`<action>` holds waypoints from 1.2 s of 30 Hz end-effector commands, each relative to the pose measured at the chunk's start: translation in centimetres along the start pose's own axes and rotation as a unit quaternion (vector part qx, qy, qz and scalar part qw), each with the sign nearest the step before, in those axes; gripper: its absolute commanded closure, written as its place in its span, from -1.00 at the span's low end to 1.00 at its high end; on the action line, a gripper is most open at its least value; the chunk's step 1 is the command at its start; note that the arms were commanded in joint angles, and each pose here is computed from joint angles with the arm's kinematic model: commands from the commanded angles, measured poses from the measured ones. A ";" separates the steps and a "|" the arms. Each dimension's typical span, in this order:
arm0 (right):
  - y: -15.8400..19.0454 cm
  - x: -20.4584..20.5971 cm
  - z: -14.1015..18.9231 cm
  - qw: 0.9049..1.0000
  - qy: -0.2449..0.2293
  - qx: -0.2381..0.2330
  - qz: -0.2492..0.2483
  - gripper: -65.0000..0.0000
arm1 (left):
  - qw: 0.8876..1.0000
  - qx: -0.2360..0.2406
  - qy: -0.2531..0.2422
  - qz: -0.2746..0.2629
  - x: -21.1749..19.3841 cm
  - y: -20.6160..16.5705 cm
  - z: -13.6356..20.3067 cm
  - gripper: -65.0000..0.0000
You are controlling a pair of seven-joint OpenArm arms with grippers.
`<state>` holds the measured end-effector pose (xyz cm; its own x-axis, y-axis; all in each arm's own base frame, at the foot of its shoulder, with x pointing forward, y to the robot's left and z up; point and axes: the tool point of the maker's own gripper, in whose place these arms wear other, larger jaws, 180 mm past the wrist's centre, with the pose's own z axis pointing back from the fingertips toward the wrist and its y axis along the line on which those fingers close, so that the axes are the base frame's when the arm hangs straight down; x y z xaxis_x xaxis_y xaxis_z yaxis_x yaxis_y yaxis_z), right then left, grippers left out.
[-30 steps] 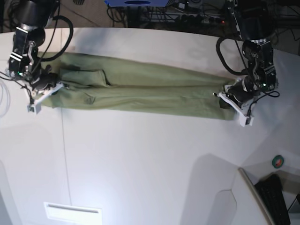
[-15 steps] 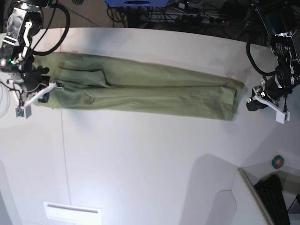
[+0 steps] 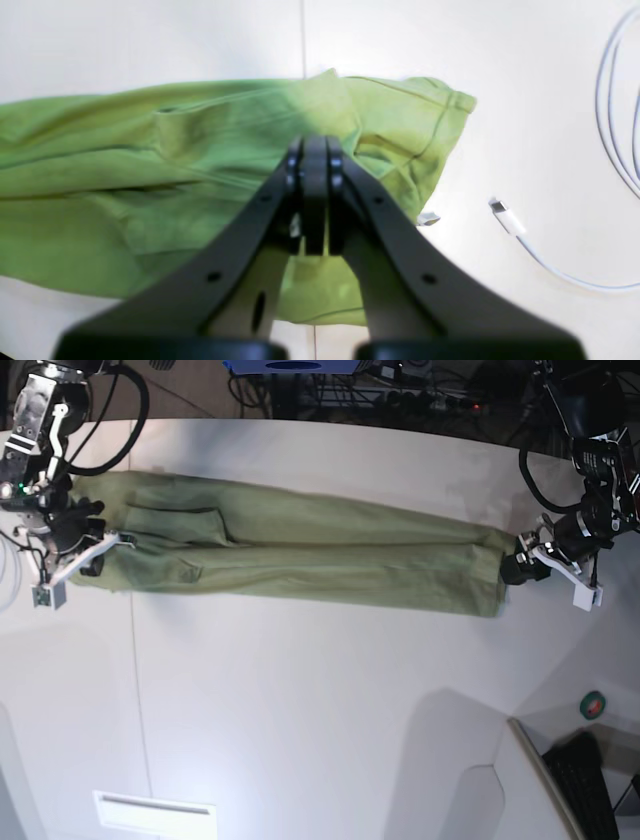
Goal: Layout the t-shirt on the table in an organized manner, then fold the t-shirt properly
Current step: 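Regrasp the shirt's ends with both grippers, straightening the strip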
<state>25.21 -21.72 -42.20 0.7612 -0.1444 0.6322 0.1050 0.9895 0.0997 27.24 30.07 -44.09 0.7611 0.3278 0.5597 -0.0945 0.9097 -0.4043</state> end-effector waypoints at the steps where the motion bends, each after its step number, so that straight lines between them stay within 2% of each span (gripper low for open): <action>1: -0.2 1.2 0.3 1.000 -0.021 -0.001 0.005 1.00 | 1.000 -0.003 -0.025 -0.013 2.1 0.0 0.6 -0.14; 3: -0.2 1.1 0.4 1.000 -0.020 -0.001 0.005 1.00 | 1.000 -0.002 -0.026 -0.014 2.3 0.1 0.6 -0.19; 4: -0.2 1.1 0.4 1.000 -0.020 -0.001 0.005 1.00 | 0.999 0.002 -0.026 -0.019 2.6 0.4 0.9 -0.29; 6: -0.2 1.1 0.4 1.000 -0.020 -0.001 0.005 1.00 | 0.999 0.002 -0.027 -0.019 2.9 0.5 0.8 -0.64; 9: -0.2 1.1 0.4 1.000 -0.020 -0.001 0.005 1.00 | 1.000 0.001 -0.025 -0.007 3.1 0.7 0.3 -0.94; 11: -0.1 1.1 0.3 1.000 -0.020 0.000 0.005 1.00 | 1.000 0.005 -0.015 -0.001 2.7 1.4 0.2 -0.92; 15: 0.0 1.1 0.3 1.000 -0.020 0.001 0.003 1.00 | 1.000 -0.002 0.018 -0.021 1.9 0.6 -1.5 -0.85; 17: 0.0 1.1 0.3 1.000 -0.020 0.001 0.003 1.00 | 0.999 0.004 0.015 -0.032 1.4 0.6 -2.3 -0.85; 20: 0.0 1.1 0.3 1.000 -0.020 0.001 0.003 1.00 | 1.000 0.013 0.021 -0.019 0.0 1.4 -2.9 -0.85; 27: 0.0 0.8 0.4 1.000 -0.017 0.001 0.003 1.00 | 0.999 0.005 0.039 -0.023 -0.9 0.7 -3.8 -0.84; 29: 0.0 0.8 0.4 1.000 -0.017 0.001 0.003 1.00 | 0.998 0.000 0.048 -0.030 -1.4 0.3 -4.0 -0.72; 33: 0.0 0.8 0.3 1.000 -0.018 0.001 0.003 1.00 | 0.998 -0.003 0.052 -0.033 -1.6 0.0 -4.2 -0.04; 36: 0.0 0.8 0.3 1.000 -0.018 0.001 0.003 1.00 | 0.998 -0.003 0.052 -0.033 -1.5 0.0 -4.3 0.31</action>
<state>24.67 -21.54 -42.56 0.7690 -0.1481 0.6219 0.1070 0.9889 0.1032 28.67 27.80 -48.34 0.8233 0.2525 0.5083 -0.0400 0.9192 -0.3918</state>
